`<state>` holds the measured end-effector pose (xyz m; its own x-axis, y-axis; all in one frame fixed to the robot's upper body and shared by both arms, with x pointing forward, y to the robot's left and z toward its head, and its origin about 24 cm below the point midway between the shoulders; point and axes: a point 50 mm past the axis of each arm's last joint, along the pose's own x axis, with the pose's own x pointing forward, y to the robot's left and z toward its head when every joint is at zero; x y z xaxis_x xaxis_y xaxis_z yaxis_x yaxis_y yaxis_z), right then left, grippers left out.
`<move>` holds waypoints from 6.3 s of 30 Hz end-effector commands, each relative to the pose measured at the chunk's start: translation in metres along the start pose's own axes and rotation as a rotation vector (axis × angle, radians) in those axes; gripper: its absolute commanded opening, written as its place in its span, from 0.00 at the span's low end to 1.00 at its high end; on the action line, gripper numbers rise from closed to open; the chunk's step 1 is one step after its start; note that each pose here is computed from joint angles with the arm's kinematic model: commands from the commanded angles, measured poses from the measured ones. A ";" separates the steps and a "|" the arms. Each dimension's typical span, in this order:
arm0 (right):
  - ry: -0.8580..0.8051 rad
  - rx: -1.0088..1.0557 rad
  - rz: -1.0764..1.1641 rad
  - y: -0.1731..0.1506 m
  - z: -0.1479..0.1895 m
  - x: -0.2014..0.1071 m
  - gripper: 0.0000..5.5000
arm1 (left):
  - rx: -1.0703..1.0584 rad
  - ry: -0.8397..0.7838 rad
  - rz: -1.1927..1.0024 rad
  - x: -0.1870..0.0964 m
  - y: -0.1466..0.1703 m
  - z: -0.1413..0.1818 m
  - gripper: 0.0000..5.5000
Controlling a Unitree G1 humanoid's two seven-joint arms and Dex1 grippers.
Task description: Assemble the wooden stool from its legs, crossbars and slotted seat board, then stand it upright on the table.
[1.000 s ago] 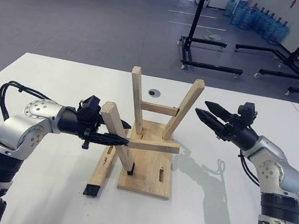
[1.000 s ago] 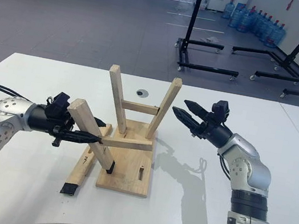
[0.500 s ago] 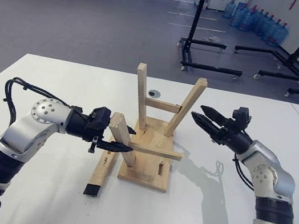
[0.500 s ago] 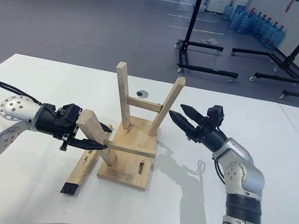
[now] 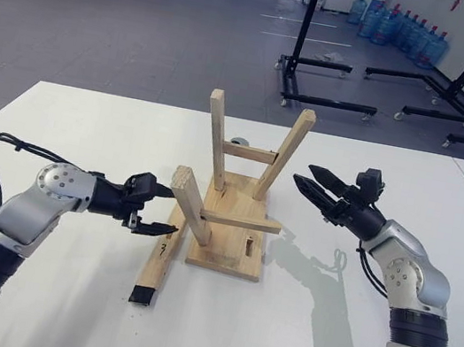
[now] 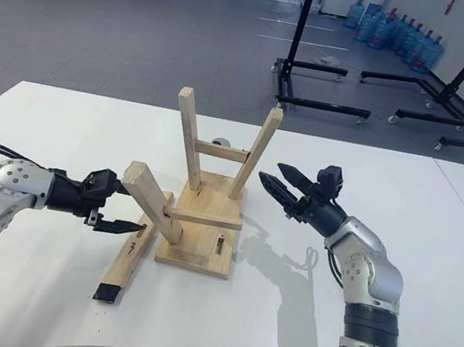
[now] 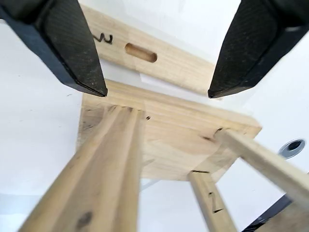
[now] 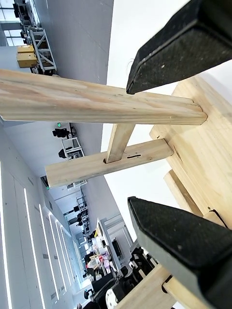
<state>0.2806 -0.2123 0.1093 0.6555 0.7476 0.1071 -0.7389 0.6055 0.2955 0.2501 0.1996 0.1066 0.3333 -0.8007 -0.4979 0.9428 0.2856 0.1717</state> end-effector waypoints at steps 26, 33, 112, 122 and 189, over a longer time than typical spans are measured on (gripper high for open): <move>0.000 0.081 -0.159 0.031 -0.025 -0.025 0.71 | -0.555 0.229 0.567 0.044 -0.068 -0.032 0.74; 0.005 0.075 -0.168 0.031 -0.028 -0.025 0.71 | -0.559 0.309 0.610 0.020 -0.060 -0.058 0.71; -0.334 -0.048 0.459 0.041 0.104 0.028 0.37 | -0.557 -0.913 0.013 0.000 0.011 0.039 0.66; -0.012 0.005 0.398 0.021 0.039 -0.005 0.37 | -0.599 -0.984 0.229 -0.036 0.021 0.030 0.67; 0.267 -0.332 0.540 0.033 -0.018 0.032 0.52 | -0.589 -0.799 0.091 0.033 0.022 0.026 0.67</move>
<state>0.2721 -0.1601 0.1037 0.1297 0.9876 -0.0881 -0.9911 0.1264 -0.0414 0.2821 0.1652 0.1151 0.5181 -0.8126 0.2670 0.8302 0.4026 -0.3856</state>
